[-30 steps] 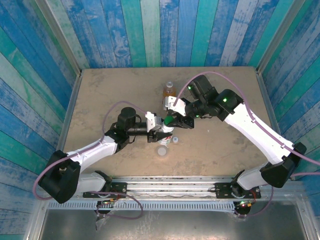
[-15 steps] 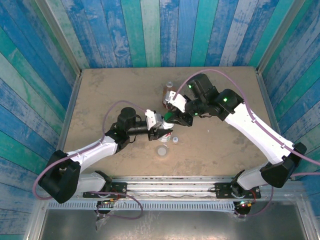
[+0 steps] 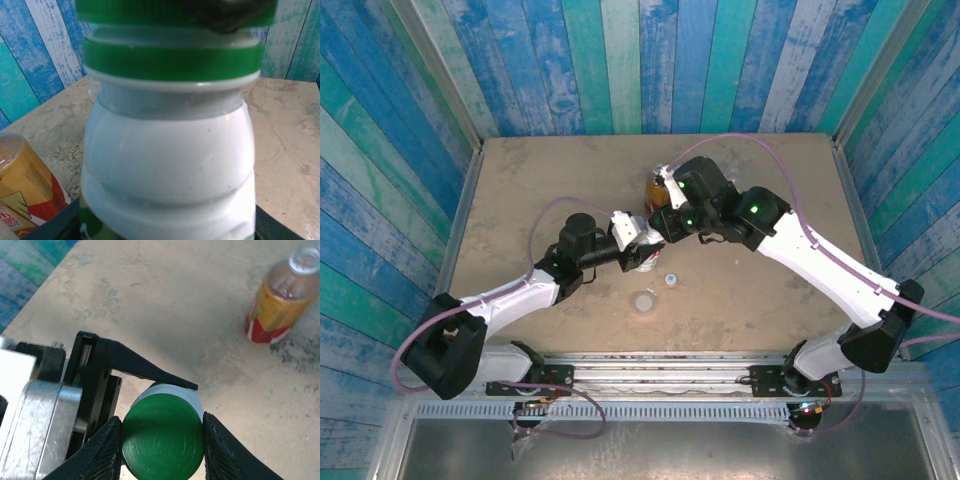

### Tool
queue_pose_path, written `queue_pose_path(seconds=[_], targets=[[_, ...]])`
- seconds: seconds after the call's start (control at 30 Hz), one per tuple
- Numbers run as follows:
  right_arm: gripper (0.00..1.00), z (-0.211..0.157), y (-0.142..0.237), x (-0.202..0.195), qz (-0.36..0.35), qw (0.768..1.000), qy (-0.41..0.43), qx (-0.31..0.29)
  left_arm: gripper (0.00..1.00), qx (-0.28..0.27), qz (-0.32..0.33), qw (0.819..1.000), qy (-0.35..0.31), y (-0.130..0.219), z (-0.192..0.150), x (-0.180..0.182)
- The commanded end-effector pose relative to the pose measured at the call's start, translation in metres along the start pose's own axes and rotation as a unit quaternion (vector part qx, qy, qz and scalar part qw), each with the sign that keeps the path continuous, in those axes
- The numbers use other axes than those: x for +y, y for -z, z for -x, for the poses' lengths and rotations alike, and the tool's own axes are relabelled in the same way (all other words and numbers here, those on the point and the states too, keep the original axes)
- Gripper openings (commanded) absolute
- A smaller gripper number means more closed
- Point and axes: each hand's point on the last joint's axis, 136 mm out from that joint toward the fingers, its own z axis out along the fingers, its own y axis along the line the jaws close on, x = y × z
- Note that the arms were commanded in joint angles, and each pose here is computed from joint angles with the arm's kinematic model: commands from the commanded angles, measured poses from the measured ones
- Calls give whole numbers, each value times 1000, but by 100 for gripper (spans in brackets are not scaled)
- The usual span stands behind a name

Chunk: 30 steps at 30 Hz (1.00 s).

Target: Screw on the bottle caps

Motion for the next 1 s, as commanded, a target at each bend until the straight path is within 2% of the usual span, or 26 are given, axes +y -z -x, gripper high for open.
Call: queue_pose_path(seconds=[0.0,0.13,0.23,0.37,0.43,0.5,0.57,0.67,0.73,0.83,0.97], targets=[[31,-29,-5,-19,-60,994,-70,60,54,-44,55,997,-25,-1,32,28],[41,-14,5,-11,-37,998,-36,40,55,-38,51,998,-23,1,25,24],[58,0,19,5,16,1000,17,14,55,-24,42,999,-25,2,16,20],[64,9,43,10,51,993,107,-29,55,-8,32,999,-32,5,6,13],[66,9,55,8,59,984,162,-51,55,-10,28,999,-44,11,12,9],[68,1,65,12,78,960,260,-71,55,1,14,998,-57,13,12,4],[67,-4,70,8,70,941,320,-80,55,10,-6,997,-73,15,13,-3],[66,-16,75,13,84,896,428,-87,56,12,-43,993,-107,22,20,-17],[65,-20,78,14,93,873,471,-84,54,19,-67,990,-126,27,24,-25],[69,-39,81,22,142,818,556,-49,53,38,-85,985,-144,33,26,-31],[66,-45,73,26,166,794,584,-30,52,42,-95,983,-154,40,28,-36]])
